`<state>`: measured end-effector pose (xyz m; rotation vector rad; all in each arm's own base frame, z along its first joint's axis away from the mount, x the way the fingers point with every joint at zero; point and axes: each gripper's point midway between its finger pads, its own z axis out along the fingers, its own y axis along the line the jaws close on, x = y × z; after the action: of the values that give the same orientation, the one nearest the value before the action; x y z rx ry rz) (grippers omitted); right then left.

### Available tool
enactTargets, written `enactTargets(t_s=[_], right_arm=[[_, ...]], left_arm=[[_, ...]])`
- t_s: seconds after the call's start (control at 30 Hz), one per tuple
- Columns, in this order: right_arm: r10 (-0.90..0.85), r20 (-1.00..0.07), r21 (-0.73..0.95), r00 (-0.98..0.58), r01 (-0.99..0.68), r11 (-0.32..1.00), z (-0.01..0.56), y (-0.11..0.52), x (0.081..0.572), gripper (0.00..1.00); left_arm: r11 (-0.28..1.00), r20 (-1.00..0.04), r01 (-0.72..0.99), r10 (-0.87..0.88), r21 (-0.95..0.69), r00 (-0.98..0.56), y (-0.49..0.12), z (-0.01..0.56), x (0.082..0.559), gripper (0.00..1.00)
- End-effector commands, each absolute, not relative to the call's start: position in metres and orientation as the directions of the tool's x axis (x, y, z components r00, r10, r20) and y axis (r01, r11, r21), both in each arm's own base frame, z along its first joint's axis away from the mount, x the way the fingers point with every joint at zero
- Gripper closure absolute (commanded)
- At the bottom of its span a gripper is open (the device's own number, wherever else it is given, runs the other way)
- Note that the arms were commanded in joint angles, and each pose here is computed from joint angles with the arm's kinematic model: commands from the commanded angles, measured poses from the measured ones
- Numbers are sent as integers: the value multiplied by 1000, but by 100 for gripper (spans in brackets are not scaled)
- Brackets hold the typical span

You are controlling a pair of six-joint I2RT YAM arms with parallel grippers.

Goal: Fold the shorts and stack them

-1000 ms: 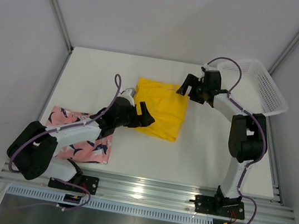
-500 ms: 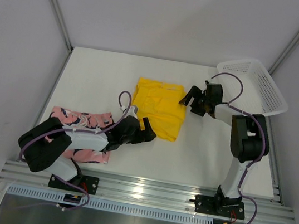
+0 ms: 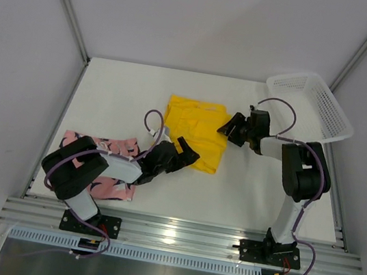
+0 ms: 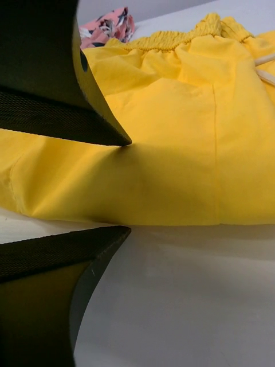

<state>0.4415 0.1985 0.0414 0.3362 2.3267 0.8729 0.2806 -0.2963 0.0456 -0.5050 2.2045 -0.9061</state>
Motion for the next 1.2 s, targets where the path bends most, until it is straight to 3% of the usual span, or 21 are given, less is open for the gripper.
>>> enactTargets(t_s=[0.0,0.2,0.43,0.53,0.63,0.73,0.8,0.97,1.17], right_arm=[[465,-464,699,-754,10,715,50,205,437,40],[482,-484,690,-731,20,723,52,204,429,54],[494,-493,686,-716,30,727,50,210,411,66],[482,-493,675,-724,31,737,47,215,404,66],[483,-508,666,-713,30,745,51,213,398,60],[492,-531,659,-690,29,752,60,205,390,59],[481,-538,647,-692,26,762,62,201,383,59],[455,-601,594,-658,13,804,91,183,372,54],[389,-592,550,-706,-1,835,104,164,362,45]], left_arm=[[669,-438,-127,-605,-732,-665,-299,39,289,1],[654,-425,-173,-646,-736,-634,-293,24,292,7],[686,-492,-146,-637,-713,-593,-290,29,306,33],[706,-514,-125,-614,-697,-600,-292,33,316,55],[702,-493,-110,-594,-703,-636,-293,28,319,69],[693,-494,-71,-577,-717,-651,-295,27,321,92],[688,-501,-24,-551,-725,-668,-301,29,319,100],[743,-593,161,-364,-650,-718,-317,34,315,100],[746,-629,381,-64,-546,-775,-326,31,273,100]])
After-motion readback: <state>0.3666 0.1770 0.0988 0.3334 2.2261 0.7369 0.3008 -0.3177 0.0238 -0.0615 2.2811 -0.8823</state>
